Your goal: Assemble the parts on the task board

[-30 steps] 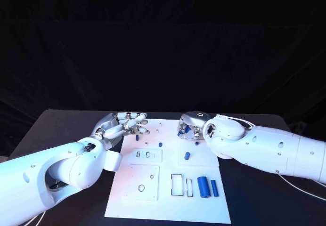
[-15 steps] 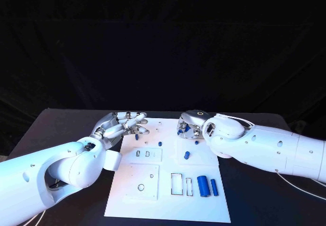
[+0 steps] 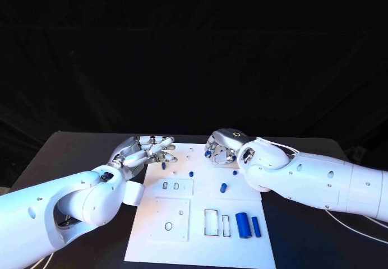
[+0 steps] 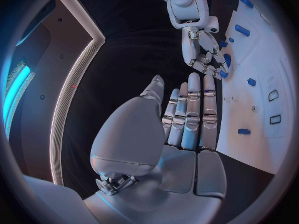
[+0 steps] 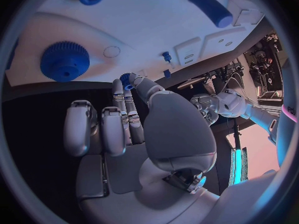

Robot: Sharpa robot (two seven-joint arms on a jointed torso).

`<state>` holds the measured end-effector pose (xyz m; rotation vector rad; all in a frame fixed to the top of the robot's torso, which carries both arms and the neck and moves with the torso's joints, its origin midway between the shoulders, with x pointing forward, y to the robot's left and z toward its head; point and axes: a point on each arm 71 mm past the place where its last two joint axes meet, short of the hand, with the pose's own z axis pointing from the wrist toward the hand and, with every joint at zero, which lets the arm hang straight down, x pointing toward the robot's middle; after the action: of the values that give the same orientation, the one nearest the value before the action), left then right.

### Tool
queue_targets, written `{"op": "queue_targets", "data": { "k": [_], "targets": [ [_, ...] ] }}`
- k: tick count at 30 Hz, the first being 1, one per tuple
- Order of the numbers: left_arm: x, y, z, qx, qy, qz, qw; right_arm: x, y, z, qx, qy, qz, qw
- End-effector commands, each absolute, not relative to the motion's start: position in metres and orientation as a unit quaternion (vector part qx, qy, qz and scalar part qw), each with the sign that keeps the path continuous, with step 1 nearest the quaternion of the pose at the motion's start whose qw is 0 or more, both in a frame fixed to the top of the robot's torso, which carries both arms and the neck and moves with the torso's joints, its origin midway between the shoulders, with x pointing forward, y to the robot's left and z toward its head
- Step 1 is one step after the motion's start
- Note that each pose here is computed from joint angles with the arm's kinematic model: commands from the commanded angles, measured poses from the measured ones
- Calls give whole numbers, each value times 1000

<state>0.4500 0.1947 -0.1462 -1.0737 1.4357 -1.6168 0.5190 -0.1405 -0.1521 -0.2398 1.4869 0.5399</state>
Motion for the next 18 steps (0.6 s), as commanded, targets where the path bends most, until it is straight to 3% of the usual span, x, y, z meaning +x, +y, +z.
{"op": "queue_targets", "data": {
  "k": [1,18],
  "targets": [
    [450,193,-145,-409,557,-632,350,522,-137,-148,-91,648,247,715],
    [452,190,-145,-409,559,-631,348,542,-97,-157,-85,643,252,718]
  ]
}}
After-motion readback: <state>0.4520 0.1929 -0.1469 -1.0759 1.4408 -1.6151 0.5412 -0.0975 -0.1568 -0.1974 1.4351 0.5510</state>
